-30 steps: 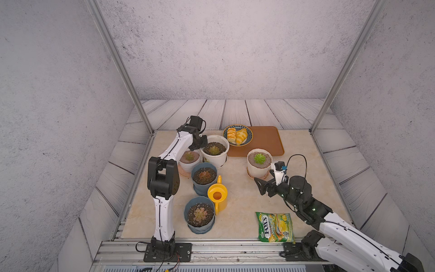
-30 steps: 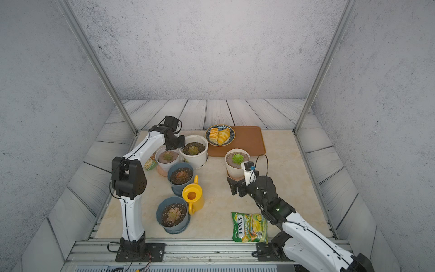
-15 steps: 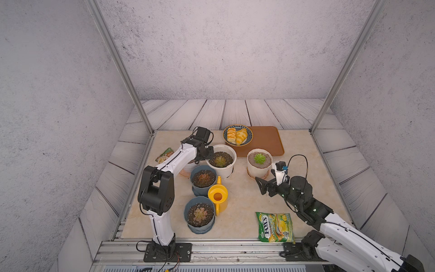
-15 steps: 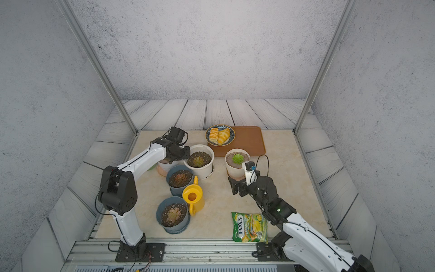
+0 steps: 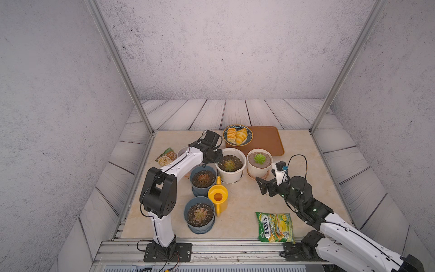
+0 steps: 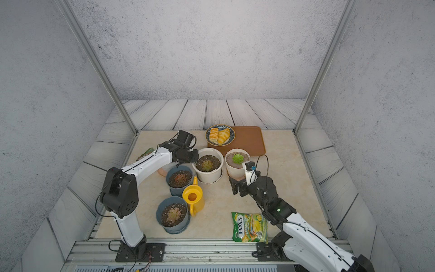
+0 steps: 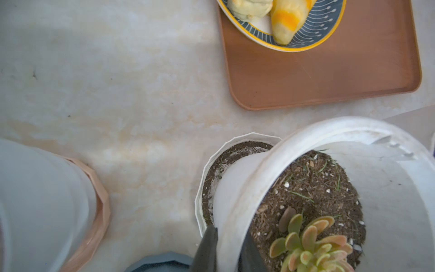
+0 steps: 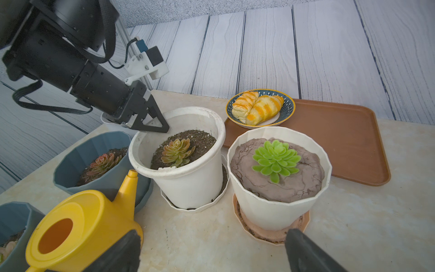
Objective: Water the succulent around the soil edge
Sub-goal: Move the pot to the center of the board.
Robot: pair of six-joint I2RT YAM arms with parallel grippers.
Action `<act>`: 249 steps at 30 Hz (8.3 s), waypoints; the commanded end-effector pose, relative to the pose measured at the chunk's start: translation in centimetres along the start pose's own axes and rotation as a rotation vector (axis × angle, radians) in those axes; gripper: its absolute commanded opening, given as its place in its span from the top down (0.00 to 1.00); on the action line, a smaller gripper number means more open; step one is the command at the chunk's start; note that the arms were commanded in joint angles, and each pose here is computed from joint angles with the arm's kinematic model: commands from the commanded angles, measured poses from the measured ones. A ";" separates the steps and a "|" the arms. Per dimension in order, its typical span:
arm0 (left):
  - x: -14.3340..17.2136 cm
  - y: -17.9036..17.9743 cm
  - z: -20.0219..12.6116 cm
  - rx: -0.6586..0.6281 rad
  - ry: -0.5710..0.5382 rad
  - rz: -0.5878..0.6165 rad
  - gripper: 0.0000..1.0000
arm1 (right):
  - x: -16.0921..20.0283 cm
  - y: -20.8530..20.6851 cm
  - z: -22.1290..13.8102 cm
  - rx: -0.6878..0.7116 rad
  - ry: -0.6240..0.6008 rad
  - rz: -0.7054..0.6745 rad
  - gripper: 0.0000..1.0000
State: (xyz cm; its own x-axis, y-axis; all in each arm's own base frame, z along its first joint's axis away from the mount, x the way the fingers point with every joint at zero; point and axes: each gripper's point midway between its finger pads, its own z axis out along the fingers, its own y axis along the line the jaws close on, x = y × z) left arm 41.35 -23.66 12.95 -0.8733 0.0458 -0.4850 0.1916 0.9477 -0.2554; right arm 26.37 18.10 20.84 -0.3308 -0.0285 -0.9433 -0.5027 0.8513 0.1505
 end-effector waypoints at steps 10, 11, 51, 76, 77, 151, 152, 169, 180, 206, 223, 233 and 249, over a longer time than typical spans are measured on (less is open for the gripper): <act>-3.7 3.2 -8.2 -0.097 -0.140 0.018 0.58 | -0.1 1.7 0.4 -0.092 0.022 -0.020 0.01; -4.0 4.1 -9.0 -0.106 -0.157 0.005 0.56 | -0.1 2.0 0.4 -0.110 0.021 -0.021 0.01; 0.6 16.8 -3.3 -0.268 0.089 -0.154 0.92 | 0.1 2.6 0.6 -0.145 0.036 -0.007 0.01; 3.9 11.0 -4.6 -0.251 0.091 -0.104 0.84 | 0.5 2.3 1.1 -0.120 0.062 -0.002 0.01; 3.8 10.8 -4.8 -0.247 0.084 -0.107 0.84 | 0.6 2.2 1.2 -0.120 0.066 -0.002 0.01; 13.8 8.5 -30.1 0.010 -0.704 0.011 0.26 | 9.9 26.4 8.5 -0.296 0.786 -0.598 0.75; 13.8 8.5 -30.0 0.010 -0.701 0.010 0.26 | 9.9 26.5 8.6 -0.296 0.785 -0.602 0.76; 14.0 9.0 -31.1 -0.014 -0.748 0.000 0.26 | 9.9 25.3 10.7 -0.175 0.757 -0.655 1.00; 14.2 9.1 -31.1 -0.017 -0.750 -0.003 0.26 | 9.1 21.1 9.3 -0.010 0.758 -0.618 1.00; 14.2 9.0 -30.9 -0.011 -0.740 -0.005 0.26 | 7.5 6.8 3.8 0.292 0.761 -0.457 1.00; 14.1 8.6 -30.2 0.011 -0.709 0.001 0.26 | 6.2 -2.8 0.9 0.460 0.696 -0.239 1.00; 13.9 7.9 -29.0 0.053 -0.668 0.003 0.19 | 5.8 -1.3 3.5 0.388 0.696 -0.205 0.86; 11.1 8.8 -17.2 0.038 -0.397 -0.252 0.36 | 3.2 2.7 3.5 0.142 0.619 -0.201 0.46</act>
State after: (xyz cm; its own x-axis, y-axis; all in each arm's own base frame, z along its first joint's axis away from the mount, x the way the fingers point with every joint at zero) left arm 23.97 -9.28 20.16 -0.6775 -0.2517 -0.6912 0.0690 0.9137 -0.4004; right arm 27.38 20.29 13.80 -0.7249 -0.4614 -0.5116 -0.4324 0.8828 -0.1835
